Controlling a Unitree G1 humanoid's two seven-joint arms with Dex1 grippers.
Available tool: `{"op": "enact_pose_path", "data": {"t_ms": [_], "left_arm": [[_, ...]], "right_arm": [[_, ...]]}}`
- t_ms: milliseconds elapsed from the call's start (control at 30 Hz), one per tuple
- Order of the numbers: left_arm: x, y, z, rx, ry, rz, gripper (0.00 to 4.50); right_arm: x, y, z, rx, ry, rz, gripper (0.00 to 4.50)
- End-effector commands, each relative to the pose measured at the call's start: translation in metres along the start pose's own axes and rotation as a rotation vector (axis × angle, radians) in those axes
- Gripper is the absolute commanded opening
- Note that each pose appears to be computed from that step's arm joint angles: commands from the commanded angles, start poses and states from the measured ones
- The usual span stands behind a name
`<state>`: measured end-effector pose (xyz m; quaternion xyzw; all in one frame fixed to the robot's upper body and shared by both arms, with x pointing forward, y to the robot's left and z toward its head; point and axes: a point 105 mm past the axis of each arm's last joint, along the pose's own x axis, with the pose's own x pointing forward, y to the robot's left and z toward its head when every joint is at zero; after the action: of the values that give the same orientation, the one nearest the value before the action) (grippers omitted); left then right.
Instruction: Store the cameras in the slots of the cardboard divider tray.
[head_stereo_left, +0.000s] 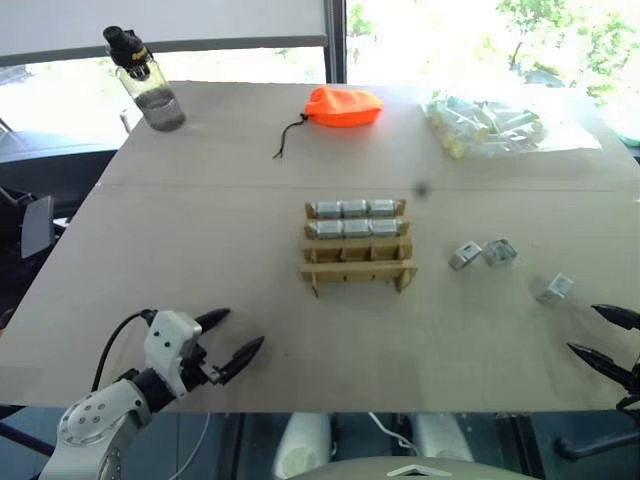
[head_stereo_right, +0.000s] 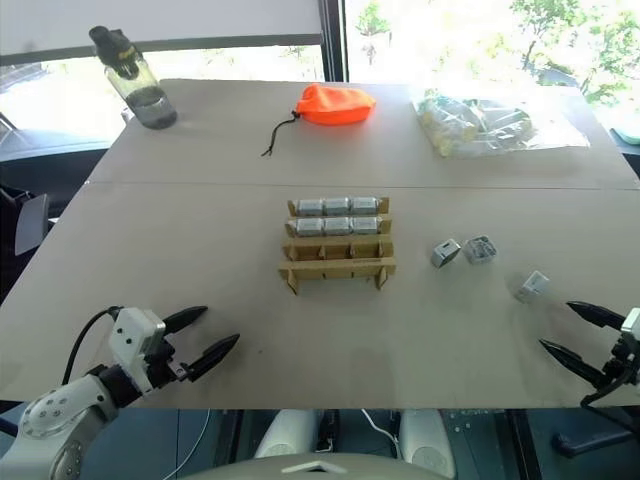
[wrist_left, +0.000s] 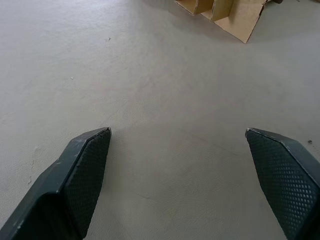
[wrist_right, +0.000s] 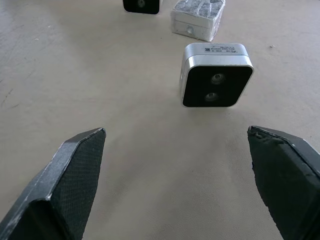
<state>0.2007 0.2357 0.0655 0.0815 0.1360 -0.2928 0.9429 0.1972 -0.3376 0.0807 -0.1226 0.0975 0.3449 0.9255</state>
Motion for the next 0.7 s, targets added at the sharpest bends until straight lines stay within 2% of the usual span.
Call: {"op": "enact_pose_path", "data": {"t_ms": [33, 700], "left_arm": [[-0.0030, 0.0027, 0.0094, 0.028, -0.030, 0.004, 4.47], [0.0034, 0.0029, 0.0110, 0.025, -0.047, -0.002, 4.47]], "right_arm": [[-0.0002, -0.0035, 0.0036, -0.027, -0.014, -0.014, 4.50], [0.0068, -0.0060, 0.0040, 0.008, -0.007, -0.049, 4.50]]}}
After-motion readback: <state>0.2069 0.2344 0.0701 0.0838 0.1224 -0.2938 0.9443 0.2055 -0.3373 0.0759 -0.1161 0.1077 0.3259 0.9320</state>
